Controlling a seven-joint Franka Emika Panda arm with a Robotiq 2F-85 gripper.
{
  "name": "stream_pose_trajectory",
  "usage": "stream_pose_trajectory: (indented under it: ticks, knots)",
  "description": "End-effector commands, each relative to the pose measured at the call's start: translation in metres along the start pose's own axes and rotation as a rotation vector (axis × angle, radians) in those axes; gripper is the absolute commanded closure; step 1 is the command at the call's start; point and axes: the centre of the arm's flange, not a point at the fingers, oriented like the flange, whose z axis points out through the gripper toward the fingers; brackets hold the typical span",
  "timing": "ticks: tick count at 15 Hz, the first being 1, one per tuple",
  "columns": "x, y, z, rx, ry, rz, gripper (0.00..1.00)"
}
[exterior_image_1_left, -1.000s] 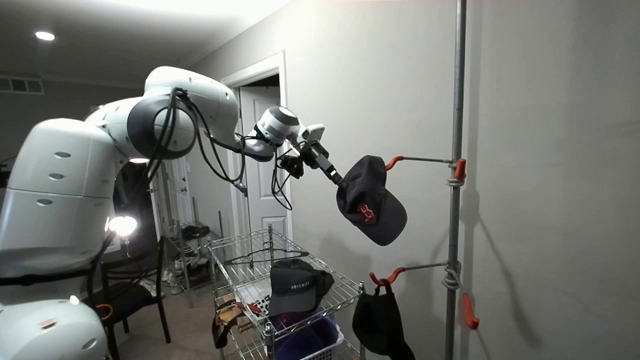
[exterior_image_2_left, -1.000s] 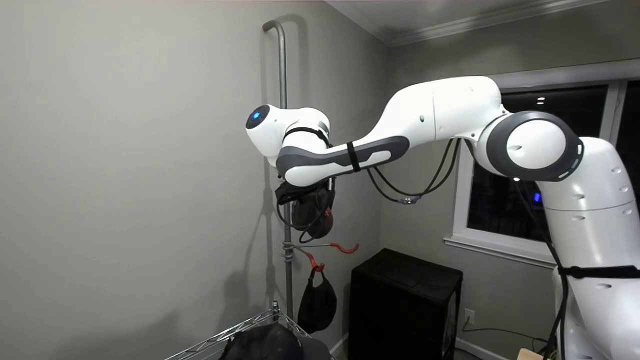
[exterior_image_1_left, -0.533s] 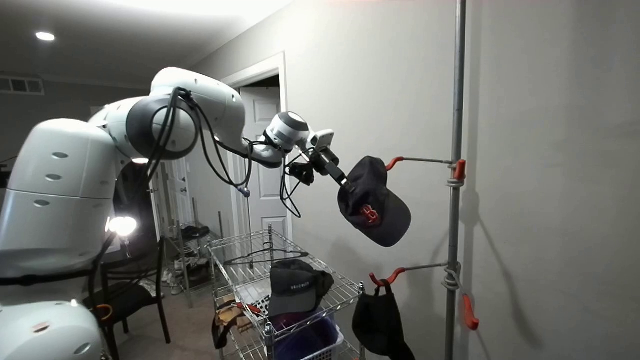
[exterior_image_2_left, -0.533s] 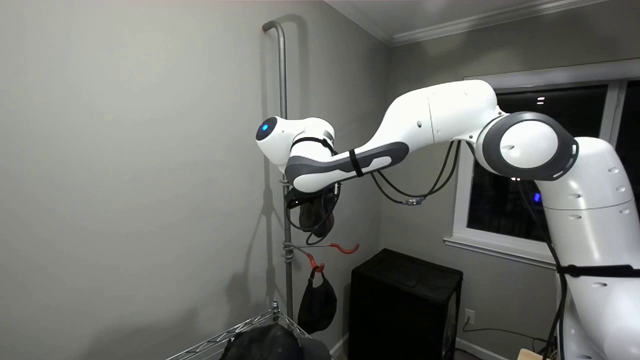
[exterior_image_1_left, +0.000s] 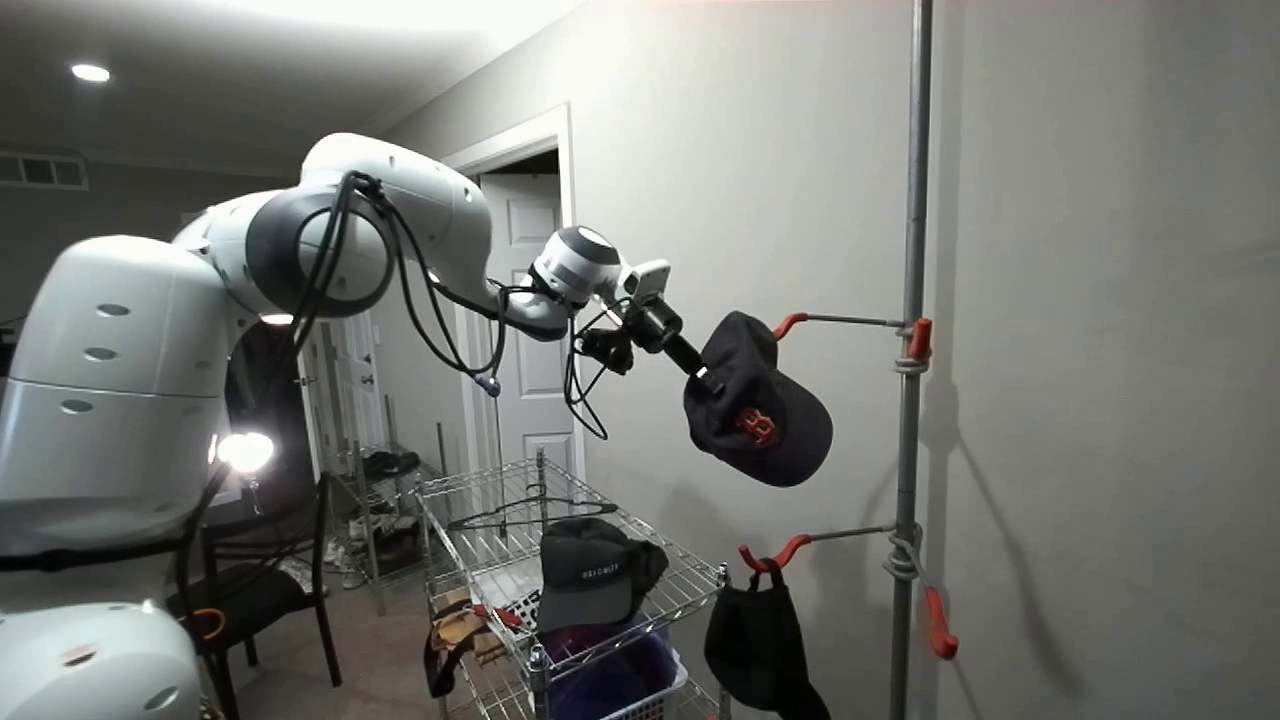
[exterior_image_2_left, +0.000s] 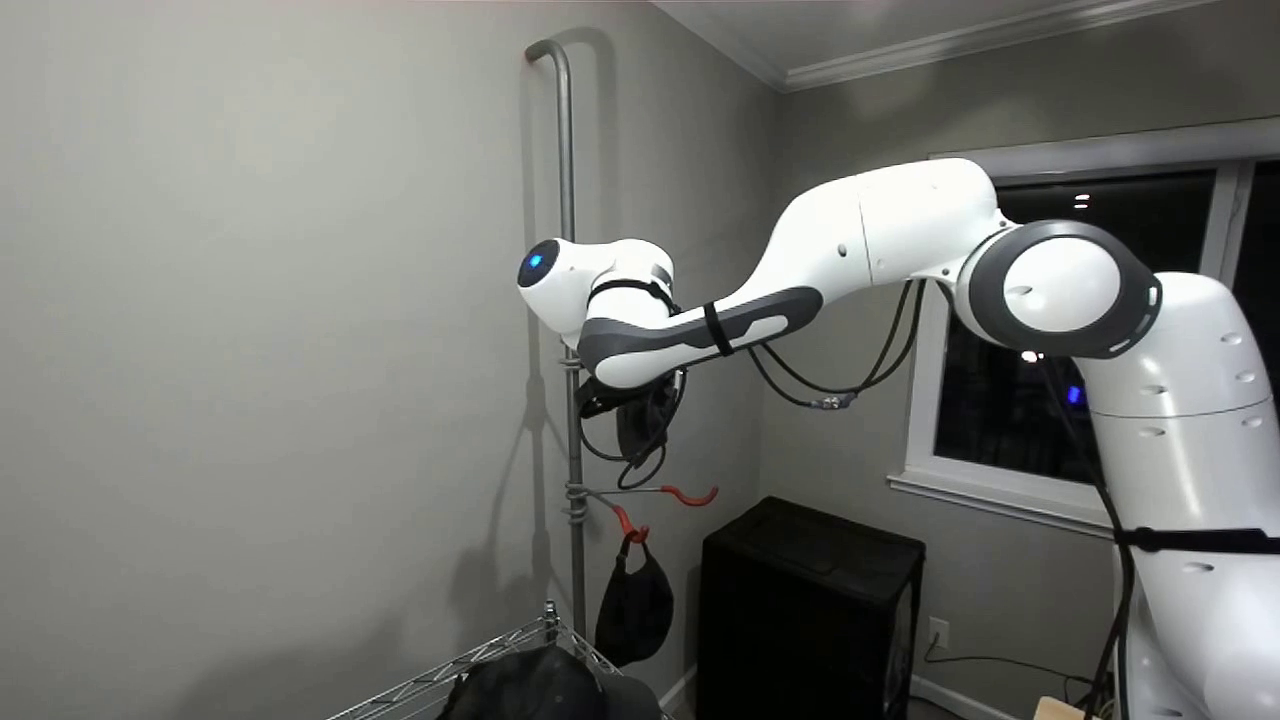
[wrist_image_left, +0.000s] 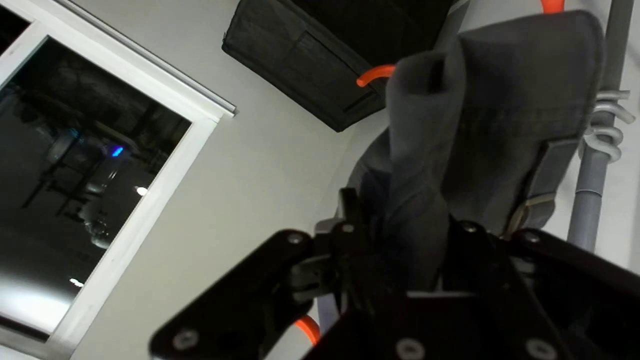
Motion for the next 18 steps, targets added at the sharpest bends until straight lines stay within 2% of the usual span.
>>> stream_pose_trajectory:
  ticks: [1,4,5,8,14,18]
  knots:
    - [-0.005,0.021,-0.002,0.027,0.053,0.019,0.95]
    - [-0.005,0.031,-0.014,0.049,0.065,0.003,0.98]
    - [-0.005,0.036,-0.019,0.051,0.071,0.005,0.95]
    - [0.000,0.056,-0.035,0.051,0.097,0.017,0.95]
    - [0.020,0.094,-0.063,0.026,0.217,0.089,0.95]
    - [0.025,0.109,-0.084,0.055,0.304,0.105,0.95]
